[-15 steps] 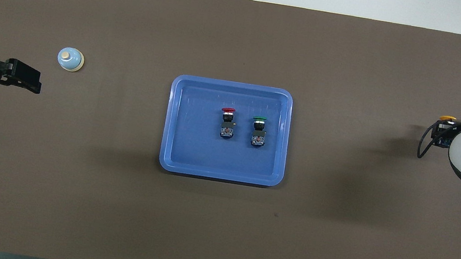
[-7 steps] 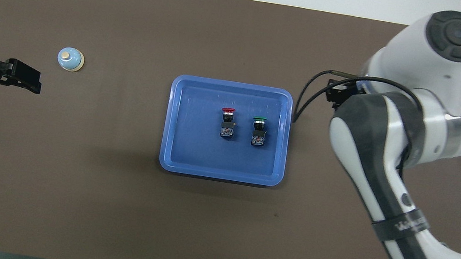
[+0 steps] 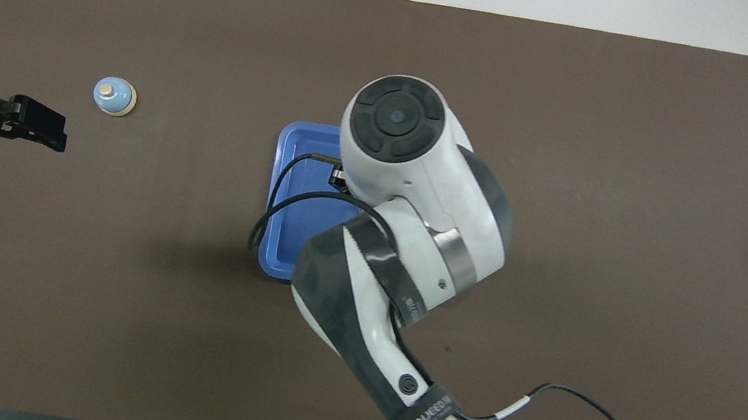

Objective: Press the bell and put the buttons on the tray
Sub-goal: 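Carry the yellow button into the blue tray, release, withdraw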

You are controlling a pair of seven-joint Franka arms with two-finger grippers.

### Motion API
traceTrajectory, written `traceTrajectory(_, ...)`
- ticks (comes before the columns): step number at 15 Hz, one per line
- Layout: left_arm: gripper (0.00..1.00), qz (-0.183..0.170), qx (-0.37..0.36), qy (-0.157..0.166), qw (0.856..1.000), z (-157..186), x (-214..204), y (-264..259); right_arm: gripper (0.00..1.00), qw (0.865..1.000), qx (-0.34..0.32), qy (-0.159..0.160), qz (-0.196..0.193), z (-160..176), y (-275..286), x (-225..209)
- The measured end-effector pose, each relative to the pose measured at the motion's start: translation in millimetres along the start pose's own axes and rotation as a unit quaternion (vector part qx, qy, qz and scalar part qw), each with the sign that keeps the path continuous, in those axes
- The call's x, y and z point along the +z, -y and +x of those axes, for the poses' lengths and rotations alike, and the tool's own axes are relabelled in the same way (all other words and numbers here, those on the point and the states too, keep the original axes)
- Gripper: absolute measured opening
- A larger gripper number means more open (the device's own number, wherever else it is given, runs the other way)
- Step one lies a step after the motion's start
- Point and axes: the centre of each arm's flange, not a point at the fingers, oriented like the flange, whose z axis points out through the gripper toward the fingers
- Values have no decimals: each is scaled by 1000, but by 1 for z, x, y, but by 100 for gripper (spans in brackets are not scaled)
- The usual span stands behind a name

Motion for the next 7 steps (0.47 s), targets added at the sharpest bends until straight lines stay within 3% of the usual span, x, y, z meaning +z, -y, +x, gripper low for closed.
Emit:
traceTrajectory(3, 100, 0, 0, 0, 1000, 0, 0, 0, 41, 1000, -12, -12, 20, -13, 47, 40)
traceTrajectory(7, 100, 0, 0, 0, 1000, 0, 0, 0, 41, 999, -29, -9, 18, -26, 69, 87)
